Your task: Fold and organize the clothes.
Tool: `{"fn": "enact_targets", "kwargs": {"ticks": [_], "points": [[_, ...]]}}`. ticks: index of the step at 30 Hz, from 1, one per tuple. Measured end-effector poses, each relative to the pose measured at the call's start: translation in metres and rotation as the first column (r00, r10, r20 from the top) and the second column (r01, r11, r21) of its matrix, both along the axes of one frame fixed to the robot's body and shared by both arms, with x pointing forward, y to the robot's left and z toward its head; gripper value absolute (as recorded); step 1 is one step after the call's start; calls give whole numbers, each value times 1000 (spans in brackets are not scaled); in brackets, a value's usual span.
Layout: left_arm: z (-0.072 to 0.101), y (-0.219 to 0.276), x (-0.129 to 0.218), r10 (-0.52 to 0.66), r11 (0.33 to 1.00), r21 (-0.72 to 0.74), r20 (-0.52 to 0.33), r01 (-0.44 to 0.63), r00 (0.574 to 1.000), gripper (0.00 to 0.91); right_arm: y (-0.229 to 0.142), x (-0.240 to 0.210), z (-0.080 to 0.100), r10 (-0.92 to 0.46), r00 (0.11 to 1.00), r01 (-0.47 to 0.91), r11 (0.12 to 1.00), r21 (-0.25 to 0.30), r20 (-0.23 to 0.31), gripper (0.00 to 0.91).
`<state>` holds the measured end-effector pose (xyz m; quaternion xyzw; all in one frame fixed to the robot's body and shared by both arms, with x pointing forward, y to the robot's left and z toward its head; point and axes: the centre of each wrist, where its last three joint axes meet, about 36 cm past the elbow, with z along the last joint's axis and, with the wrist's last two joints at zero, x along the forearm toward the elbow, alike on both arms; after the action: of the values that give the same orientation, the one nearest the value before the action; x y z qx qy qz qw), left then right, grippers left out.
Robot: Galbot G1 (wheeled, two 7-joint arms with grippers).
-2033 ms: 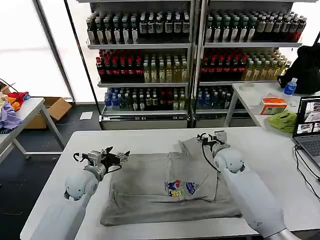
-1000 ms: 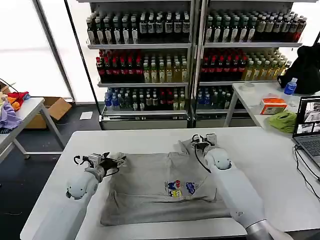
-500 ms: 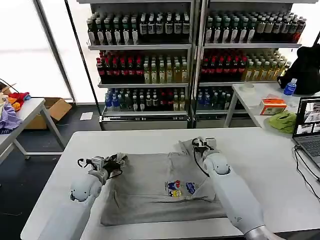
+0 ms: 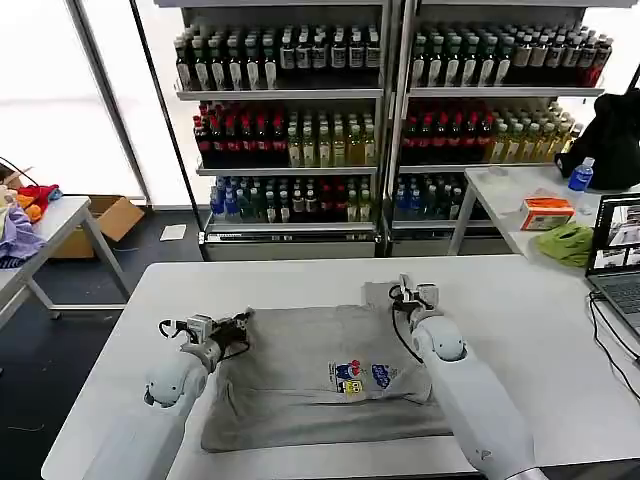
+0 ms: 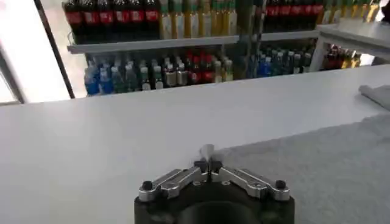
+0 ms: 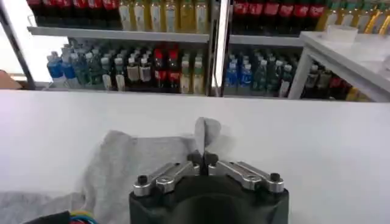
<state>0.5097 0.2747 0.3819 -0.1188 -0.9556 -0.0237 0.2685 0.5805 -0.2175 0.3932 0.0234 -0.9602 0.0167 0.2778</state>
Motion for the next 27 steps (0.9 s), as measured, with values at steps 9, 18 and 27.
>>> {"fn": "enact_targets", "kwargs": {"ticks": [9, 18, 27], "points": [[17, 2, -9, 1, 998, -57, 93, 5, 996, 0, -7, -20, 43, -21, 993, 16, 999, 45, 117, 0], [37, 6, -34, -8, 998, -64, 165, 19, 986, 0, -19, -58, 74, -39, 976, 26, 998, 62, 214, 0], [45, 15, -68, -7, 999, -47, 195, 16, 981, 0, -21, -120, 82, -45, 968, 28, 997, 73, 247, 0]]}}
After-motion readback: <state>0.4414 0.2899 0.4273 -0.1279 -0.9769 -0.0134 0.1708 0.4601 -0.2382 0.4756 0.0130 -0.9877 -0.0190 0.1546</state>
